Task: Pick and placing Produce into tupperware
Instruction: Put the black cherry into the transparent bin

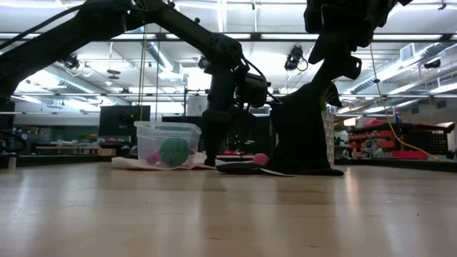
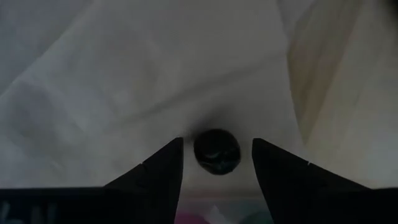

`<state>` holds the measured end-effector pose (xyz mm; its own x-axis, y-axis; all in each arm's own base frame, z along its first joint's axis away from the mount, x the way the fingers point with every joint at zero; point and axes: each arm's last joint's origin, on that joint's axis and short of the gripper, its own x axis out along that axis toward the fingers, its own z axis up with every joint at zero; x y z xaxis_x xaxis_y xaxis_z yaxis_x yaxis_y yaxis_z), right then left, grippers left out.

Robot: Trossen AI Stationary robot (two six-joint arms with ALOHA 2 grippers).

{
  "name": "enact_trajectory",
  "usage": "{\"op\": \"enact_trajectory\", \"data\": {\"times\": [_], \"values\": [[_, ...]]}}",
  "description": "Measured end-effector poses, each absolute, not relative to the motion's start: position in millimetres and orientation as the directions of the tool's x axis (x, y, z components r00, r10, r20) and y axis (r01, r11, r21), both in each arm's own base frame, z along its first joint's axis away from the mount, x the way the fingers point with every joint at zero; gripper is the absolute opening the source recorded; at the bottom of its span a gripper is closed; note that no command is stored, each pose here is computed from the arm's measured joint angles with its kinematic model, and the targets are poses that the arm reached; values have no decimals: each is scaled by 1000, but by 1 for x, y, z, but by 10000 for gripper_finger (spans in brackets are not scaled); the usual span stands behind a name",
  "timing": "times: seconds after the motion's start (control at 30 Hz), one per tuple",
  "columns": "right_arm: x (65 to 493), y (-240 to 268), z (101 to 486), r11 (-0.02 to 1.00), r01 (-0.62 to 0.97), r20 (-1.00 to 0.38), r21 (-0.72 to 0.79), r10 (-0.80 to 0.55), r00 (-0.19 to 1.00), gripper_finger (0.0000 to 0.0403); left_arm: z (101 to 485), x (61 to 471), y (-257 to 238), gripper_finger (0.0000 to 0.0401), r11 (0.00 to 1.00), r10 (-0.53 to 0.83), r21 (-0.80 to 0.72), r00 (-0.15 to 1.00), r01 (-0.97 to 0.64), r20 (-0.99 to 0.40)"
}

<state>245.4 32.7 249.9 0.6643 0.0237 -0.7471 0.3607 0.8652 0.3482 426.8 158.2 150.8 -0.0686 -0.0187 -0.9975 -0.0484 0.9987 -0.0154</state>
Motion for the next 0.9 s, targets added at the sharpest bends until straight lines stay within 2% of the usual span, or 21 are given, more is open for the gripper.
{"op": "enact_trajectory", "data": {"times": [0.23, 0.63, 0.9], "values": [[245, 33, 250, 864, 362, -747, 350, 24, 664, 258, 151, 427, 158, 177, 998, -17, -13, -66, -56, -998], [245, 33, 250, 862, 365, -747, 352, 23, 664, 258, 151, 427, 158, 107, 998, -16, -12, -63, -54, -998], [245, 33, 250, 862, 365, -747, 351, 23, 664, 258, 152, 427, 158, 112, 999, -15, -12, -61, -53, -998]]}}
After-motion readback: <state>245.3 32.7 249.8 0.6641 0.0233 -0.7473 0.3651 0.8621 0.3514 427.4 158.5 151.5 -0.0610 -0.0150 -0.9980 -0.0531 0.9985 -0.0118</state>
